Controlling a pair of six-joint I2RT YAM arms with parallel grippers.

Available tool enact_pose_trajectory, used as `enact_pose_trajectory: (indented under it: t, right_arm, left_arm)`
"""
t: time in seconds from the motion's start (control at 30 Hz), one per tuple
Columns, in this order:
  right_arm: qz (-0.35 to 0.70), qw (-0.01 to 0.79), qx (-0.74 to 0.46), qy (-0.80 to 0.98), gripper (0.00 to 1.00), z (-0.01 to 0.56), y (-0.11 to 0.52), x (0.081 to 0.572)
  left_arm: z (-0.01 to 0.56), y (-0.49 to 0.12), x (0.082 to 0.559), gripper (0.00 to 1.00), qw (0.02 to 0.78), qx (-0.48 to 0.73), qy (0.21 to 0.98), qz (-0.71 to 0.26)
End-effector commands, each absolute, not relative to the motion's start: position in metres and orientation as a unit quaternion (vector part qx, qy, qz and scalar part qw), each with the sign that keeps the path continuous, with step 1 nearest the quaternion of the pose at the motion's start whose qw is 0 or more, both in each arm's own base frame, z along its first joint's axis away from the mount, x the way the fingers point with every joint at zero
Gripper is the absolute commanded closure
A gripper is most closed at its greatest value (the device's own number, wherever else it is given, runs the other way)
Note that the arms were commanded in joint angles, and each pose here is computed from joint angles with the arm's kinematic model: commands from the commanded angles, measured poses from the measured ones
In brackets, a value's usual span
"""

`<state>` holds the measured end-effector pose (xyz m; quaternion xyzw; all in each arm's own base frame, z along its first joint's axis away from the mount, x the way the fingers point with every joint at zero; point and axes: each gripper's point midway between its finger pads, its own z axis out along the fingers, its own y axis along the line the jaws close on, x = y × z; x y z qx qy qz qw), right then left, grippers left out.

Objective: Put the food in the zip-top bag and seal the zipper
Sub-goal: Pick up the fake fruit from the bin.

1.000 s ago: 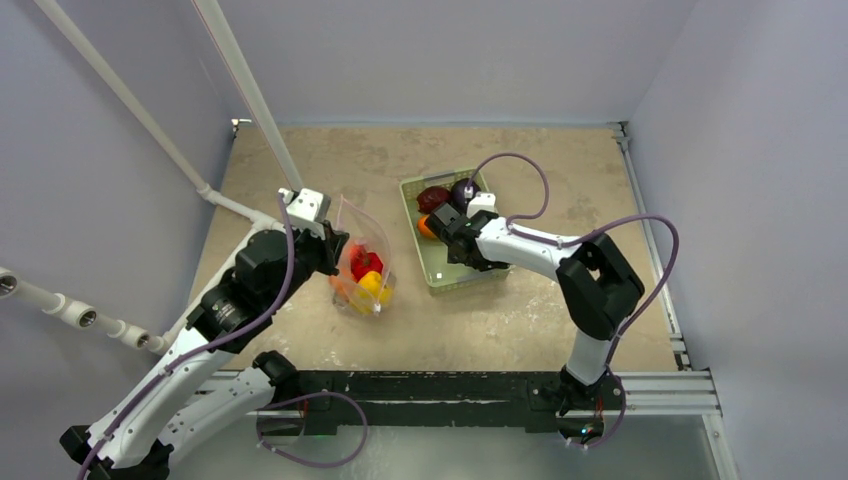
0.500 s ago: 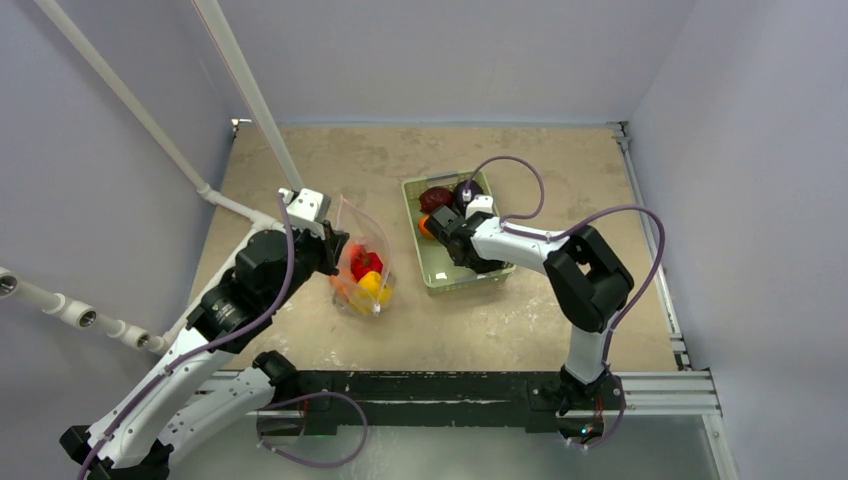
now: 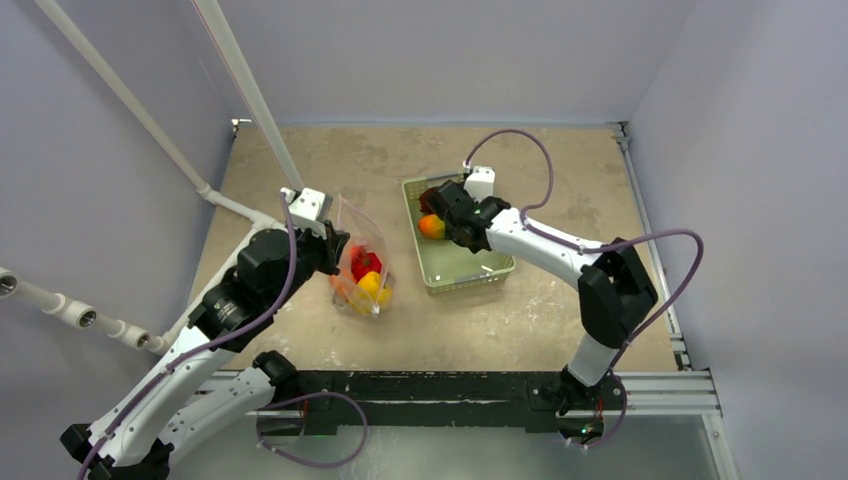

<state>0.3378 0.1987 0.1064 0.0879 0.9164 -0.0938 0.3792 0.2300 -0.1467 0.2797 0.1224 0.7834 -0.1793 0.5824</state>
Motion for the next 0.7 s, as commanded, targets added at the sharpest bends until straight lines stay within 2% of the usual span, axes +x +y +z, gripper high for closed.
enact_pose_trajectory:
  t: [0.0, 0.3, 0.67]
  right_arm:
    - [-0.039, 0.438, 0.101, 0.892, 0.74, 0.161, 0.213, 0.358]
    - [0.077, 0.495, 0.063, 0.863, 0.78, 0.235, 0.252, 0.359]
    - [0.238, 0.591, -0.052, 0.769, 0.78, 0.352, 0.311, 0.322]
  left_arm:
    - [0.287, -0.147, 0.234, 1.00, 0.596, 0.117, 0.774, -0.180]
    - [0.285, -0.147, 0.236, 1.00, 0.595, 0.116, 0.776, -0.176]
    - [0.285, -0.146, 0.237, 1.00, 0.596, 0.115, 0.776, -0.172]
